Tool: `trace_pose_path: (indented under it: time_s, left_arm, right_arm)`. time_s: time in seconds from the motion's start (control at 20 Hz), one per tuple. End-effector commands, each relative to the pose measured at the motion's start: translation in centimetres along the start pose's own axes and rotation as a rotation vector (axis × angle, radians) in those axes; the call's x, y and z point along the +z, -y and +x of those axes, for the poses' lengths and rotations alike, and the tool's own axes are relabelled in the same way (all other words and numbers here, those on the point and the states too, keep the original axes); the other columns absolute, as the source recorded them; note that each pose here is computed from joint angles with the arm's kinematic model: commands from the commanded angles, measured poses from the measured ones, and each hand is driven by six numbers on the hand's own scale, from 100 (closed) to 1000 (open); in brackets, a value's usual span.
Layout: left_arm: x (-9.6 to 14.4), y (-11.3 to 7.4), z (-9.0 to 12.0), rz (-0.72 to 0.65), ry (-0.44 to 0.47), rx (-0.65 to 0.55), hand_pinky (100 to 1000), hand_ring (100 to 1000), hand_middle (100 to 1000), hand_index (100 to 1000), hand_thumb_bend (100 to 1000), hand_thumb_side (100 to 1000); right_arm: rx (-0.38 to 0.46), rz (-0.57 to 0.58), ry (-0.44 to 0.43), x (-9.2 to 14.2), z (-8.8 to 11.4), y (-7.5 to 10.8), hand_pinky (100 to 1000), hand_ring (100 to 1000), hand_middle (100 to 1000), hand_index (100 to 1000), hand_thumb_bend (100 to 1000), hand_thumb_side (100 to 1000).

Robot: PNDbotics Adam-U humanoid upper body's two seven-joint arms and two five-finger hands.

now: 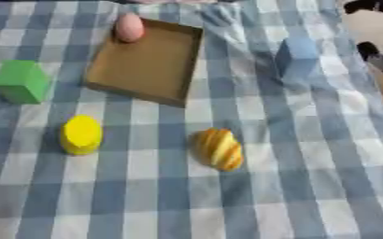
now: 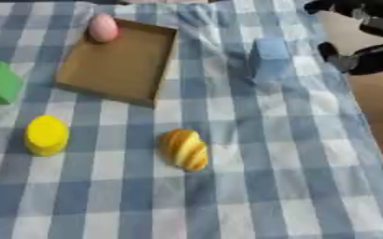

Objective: Pick up objects on the table and place them in the box.

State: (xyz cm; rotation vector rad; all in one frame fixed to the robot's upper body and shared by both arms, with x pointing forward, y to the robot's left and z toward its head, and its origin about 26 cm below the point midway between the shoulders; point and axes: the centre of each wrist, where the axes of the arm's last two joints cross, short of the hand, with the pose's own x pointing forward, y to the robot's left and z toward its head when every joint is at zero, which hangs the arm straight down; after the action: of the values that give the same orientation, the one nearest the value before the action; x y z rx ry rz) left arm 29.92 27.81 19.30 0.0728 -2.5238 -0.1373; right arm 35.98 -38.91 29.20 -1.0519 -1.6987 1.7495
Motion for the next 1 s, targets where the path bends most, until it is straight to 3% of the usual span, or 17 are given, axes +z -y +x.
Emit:
trace_pose_path:
  time_s: [0.05, 0.6, 1.0]
  left_arm:
    - [-0.7, -0.1, 0.7, -0.025, 0.033, -0.006, 753, 833, 738, 871, 100, 637]
    - [-0.7, 0.1, 0.7, -0.039, 0.027, 0.003, 753, 832, 737, 870, 100, 638]
    - [-0.7, 0.2, 0.7, -0.046, 0.027, 0.009, 753, 829, 732, 869, 100, 639]
  right_arm:
    - [-0.002, 0.029, -0.017, -0.2, -0.9, 0.7, 906, 961, 837, 1000, 100, 233]
    - [-0.085, 0.100, -0.038, -2.8, -2.3, -0.2, 960, 980, 809, 1000, 100, 237]
    - [-0.086, 0.121, 0.016, -4.1, -2.0, -0.4, 990, 1000, 866, 1000, 100, 242]
